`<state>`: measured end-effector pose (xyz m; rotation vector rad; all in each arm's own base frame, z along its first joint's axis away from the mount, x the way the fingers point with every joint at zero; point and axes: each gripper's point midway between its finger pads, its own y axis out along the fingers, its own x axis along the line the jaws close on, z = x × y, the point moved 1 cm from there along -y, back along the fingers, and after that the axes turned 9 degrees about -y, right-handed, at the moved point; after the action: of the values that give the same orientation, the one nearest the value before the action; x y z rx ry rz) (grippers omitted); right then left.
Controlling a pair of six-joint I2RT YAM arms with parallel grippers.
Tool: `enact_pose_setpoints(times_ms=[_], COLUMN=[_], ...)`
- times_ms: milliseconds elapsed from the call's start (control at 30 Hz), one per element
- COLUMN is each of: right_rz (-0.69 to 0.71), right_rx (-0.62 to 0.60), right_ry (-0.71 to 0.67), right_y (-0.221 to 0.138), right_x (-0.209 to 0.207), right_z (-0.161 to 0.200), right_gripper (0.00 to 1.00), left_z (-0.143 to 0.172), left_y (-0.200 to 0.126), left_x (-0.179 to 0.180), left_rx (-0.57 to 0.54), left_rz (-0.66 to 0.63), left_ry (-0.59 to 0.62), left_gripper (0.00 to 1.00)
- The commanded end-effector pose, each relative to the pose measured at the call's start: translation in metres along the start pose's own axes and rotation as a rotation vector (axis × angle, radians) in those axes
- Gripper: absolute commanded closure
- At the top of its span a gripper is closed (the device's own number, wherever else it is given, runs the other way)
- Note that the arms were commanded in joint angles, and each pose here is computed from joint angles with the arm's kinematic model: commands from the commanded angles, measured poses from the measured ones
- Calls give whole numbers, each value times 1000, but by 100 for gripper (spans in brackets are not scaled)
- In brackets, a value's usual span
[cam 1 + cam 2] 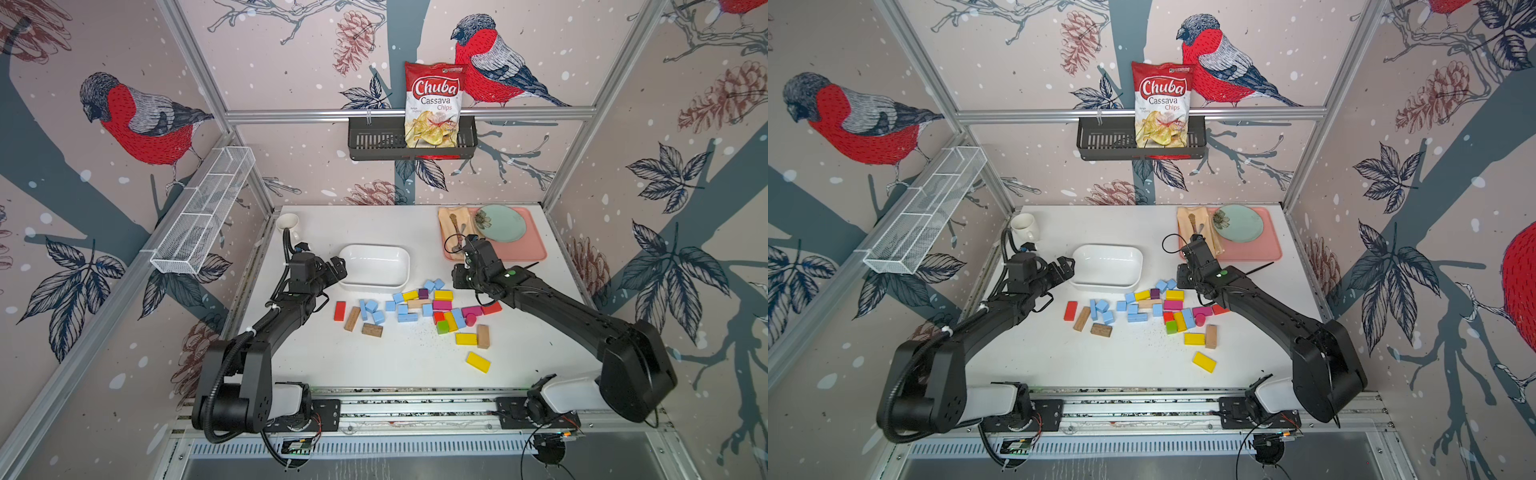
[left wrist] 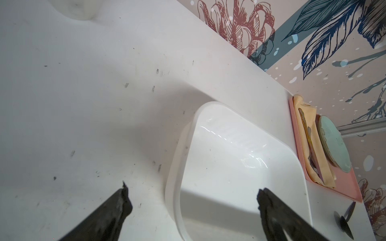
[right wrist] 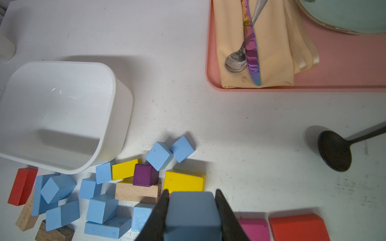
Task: Pick out the blue building blocks
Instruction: Adjust the storage box at the center of the board.
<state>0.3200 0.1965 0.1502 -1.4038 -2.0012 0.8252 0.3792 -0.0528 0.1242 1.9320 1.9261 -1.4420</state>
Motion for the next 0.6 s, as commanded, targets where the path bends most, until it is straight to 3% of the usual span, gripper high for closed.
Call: enact_pose_setpoints(times_ms=[0, 567], right_rz=[-5, -47], right_rx=[-23, -15], right_ry=[15, 66], right_y=[-2, 8], right_x=[1, 10], right_z=[-3, -3], right_gripper=[100, 100], left_z=[-6, 42], left_y=[10, 43], left_x=[-18, -61], left_rx=[10, 185], left_rz=[86, 255], left_ry=[7, -24], left_gripper=[1, 2])
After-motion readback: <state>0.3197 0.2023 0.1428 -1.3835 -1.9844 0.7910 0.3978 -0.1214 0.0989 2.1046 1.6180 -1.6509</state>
